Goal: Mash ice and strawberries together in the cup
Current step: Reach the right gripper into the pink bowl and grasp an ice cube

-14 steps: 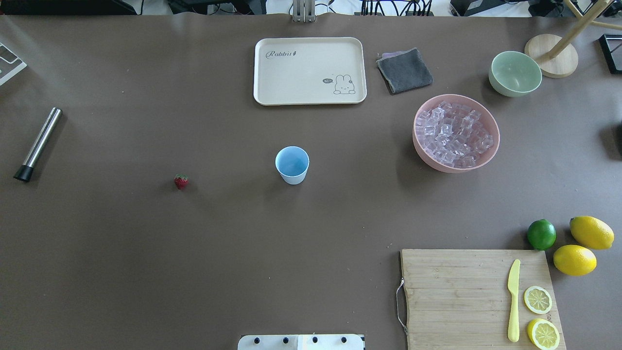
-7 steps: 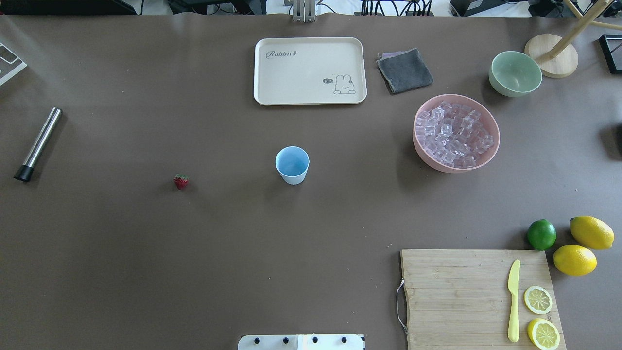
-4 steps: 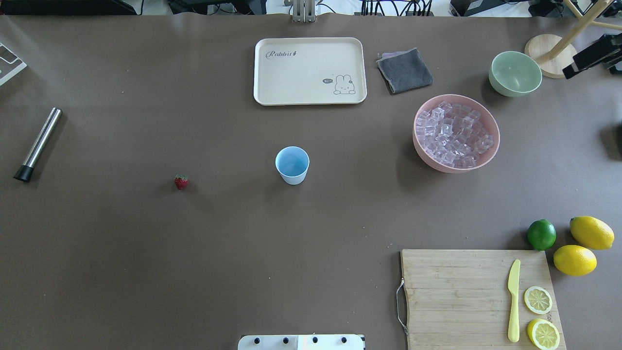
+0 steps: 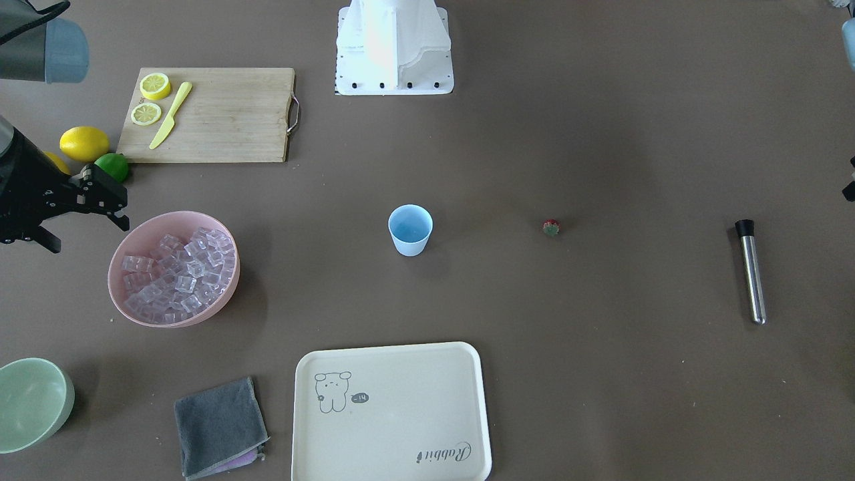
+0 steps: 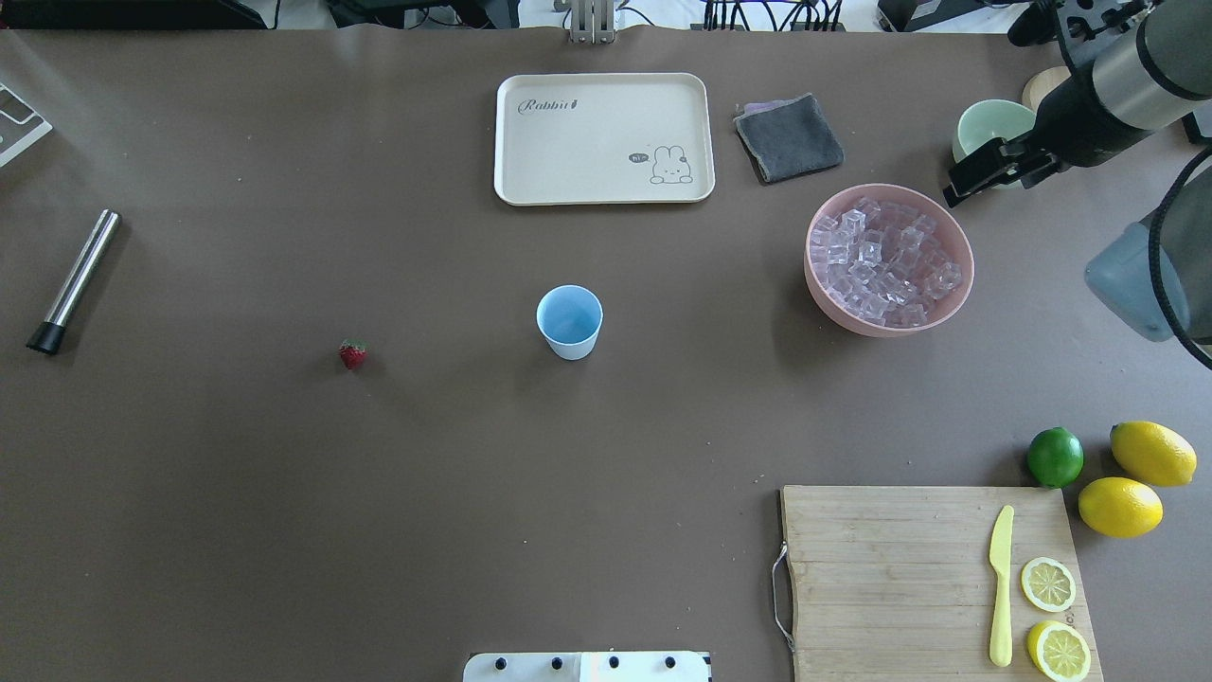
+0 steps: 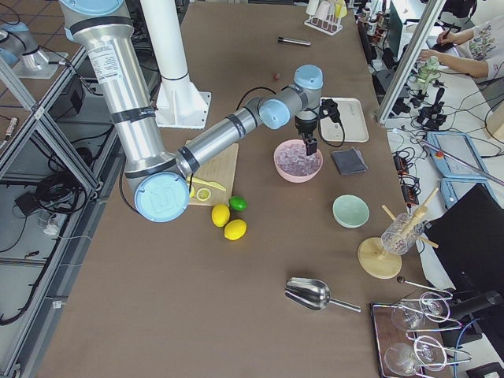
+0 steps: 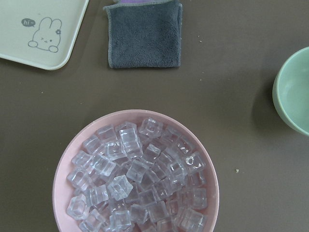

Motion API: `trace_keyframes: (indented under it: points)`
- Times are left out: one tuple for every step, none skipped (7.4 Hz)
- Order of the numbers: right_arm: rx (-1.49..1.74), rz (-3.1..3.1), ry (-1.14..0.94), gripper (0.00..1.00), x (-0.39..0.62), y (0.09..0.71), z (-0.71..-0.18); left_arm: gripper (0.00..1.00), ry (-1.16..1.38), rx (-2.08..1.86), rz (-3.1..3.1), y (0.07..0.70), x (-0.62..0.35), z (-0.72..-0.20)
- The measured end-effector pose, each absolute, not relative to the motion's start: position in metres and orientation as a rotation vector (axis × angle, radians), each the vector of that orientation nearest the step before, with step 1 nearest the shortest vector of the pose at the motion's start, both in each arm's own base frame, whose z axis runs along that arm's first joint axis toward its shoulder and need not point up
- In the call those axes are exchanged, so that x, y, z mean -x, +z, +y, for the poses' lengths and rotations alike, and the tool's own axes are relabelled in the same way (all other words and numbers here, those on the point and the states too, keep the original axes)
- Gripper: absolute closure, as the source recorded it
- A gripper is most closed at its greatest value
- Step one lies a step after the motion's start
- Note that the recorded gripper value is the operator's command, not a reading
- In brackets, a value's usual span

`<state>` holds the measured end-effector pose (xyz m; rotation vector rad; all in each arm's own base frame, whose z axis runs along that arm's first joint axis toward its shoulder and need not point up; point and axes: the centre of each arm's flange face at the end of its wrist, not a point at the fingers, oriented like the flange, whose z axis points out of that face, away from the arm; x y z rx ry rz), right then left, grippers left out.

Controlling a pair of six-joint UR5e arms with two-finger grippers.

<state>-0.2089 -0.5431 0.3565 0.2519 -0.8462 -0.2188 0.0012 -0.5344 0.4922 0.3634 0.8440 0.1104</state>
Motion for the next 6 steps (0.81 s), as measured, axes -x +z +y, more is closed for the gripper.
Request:
trace_keyframes:
  points:
    - [-0.245,-0.842,-0.223,0.03,0.227,0.355,-0.538,0.02,0.113,-0.361,0.844,0.494,-0.003,-0.535]
    - [-0.240,-0.836,-0.228,0.05,0.250,0.350,-0.532,0.02,0.118,-0.355,0.845,0.496,-0.007,-0.535]
    - [-0.249,-0.823,-0.244,0.06,0.276,0.349,-0.526,0.02,0.125,-0.347,0.846,0.498,-0.011,-0.536]
    - [-0.263,-0.813,-0.261,0.06,0.299,0.356,-0.523,0.02,0.128,-0.340,0.845,0.502,-0.014,-0.539]
    - [-0.274,-0.812,-0.278,0.07,0.320,0.372,-0.525,0.02,0.129,-0.336,0.845,0.504,-0.015,-0.540]
    - [-0.284,-0.816,-0.291,0.07,0.334,0.393,-0.528,0.02,0.129,-0.335,0.845,0.504,-0.015,-0.541]
